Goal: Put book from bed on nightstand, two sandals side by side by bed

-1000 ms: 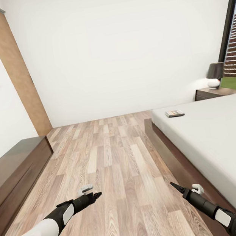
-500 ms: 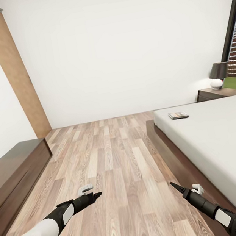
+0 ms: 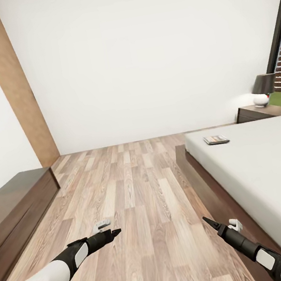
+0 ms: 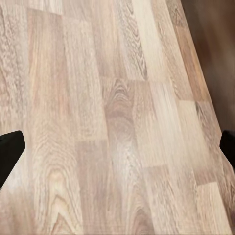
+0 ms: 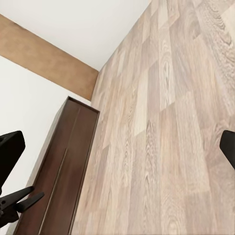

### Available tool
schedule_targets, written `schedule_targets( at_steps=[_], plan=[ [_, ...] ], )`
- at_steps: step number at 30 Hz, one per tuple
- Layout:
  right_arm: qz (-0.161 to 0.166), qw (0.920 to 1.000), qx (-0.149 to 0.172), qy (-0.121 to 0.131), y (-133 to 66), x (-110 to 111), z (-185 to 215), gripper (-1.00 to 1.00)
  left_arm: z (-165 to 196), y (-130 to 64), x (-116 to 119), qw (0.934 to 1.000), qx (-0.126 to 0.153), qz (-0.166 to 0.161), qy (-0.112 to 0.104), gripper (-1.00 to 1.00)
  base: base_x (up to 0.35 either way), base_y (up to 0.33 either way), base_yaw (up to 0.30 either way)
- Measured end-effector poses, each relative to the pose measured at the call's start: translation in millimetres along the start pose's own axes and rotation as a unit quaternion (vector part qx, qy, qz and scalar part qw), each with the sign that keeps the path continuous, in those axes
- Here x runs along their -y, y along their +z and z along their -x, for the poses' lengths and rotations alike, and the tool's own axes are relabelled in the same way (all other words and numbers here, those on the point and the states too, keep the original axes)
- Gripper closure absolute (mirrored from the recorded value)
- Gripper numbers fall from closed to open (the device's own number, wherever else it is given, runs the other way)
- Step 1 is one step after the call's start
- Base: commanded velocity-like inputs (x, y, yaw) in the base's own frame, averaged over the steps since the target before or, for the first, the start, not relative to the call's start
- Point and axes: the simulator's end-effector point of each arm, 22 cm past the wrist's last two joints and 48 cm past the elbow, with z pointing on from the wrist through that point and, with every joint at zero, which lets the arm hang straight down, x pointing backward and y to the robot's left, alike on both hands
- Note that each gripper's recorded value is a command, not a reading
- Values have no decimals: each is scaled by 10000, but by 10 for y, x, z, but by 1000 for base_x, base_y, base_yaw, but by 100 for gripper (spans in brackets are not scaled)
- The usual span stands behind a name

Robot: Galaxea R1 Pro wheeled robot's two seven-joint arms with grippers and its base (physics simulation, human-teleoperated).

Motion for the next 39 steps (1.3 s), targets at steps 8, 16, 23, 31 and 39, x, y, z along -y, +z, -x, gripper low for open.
schedule_targets(
  at_steps=[8, 16, 23, 31, 39],
  plan=[
    [0, 10000, -4, -3, 0, 0, -2, -100, -1, 0, 0, 10000, -2, 0, 3, -100, 187, 0, 0],
    [0, 10000, -6, -4, 0, 0, -3, -100, 0, 0, 0, 10000, 0, 0, 0, -100, 187, 0, 0],
    [0, 10000, -6, -4, 0, 0, -3, -100, 0, 0, 0, 10000, -1, 0, 1, -100, 187, 0, 0],
    [0, 10000, -6, -4, 0, 0, -3, -100, 0, 0, 0, 10000, 1, 0, -2, -100, 187, 0, 0],
    [0, 10000, -6, -1, 0, 0, -3, -100, -1, 0, 0, 10000, -1, 0, 2, -100, 187, 0, 0]
  ],
)
